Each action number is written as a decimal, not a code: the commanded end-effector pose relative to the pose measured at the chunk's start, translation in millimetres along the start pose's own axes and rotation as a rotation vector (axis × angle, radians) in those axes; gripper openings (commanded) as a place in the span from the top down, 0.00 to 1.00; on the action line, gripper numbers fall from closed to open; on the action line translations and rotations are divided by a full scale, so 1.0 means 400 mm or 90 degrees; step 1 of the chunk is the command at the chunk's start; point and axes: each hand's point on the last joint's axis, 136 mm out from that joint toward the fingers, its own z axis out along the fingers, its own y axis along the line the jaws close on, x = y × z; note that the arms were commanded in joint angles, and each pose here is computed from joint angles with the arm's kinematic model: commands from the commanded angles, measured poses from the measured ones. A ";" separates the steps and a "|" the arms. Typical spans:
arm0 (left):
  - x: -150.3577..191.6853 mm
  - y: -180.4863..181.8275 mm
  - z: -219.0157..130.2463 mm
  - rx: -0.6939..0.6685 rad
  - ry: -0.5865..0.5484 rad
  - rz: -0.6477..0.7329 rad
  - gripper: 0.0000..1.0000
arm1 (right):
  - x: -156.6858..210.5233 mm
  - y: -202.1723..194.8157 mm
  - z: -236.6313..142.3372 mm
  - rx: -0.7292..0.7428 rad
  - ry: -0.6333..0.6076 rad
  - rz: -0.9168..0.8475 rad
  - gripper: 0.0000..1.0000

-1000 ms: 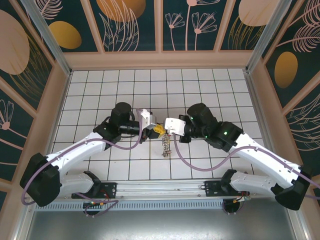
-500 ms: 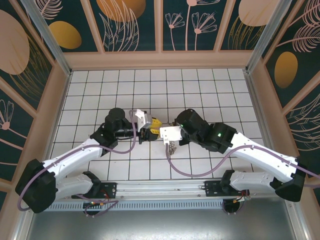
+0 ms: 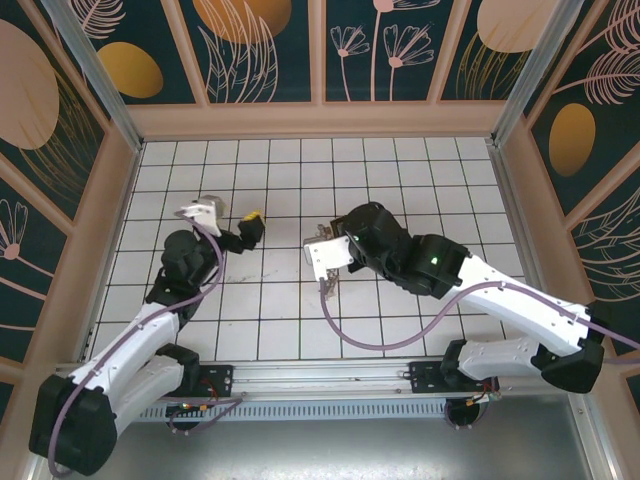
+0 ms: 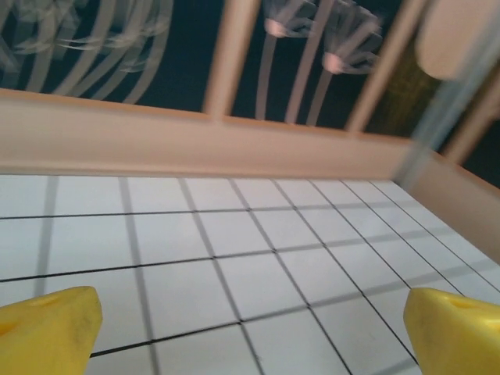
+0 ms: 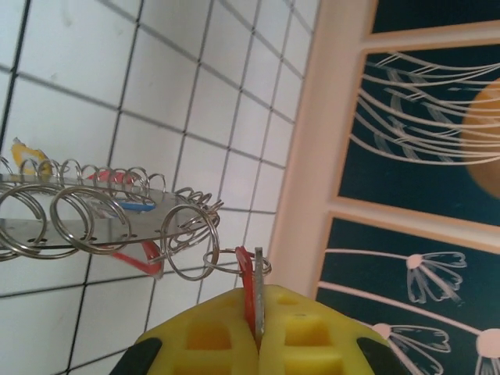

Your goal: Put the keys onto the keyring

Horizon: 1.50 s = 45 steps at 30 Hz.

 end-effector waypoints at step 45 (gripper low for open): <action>0.128 0.472 -0.234 -0.505 0.028 -0.135 0.01 | -0.058 0.739 0.239 -0.651 0.091 0.269 0.96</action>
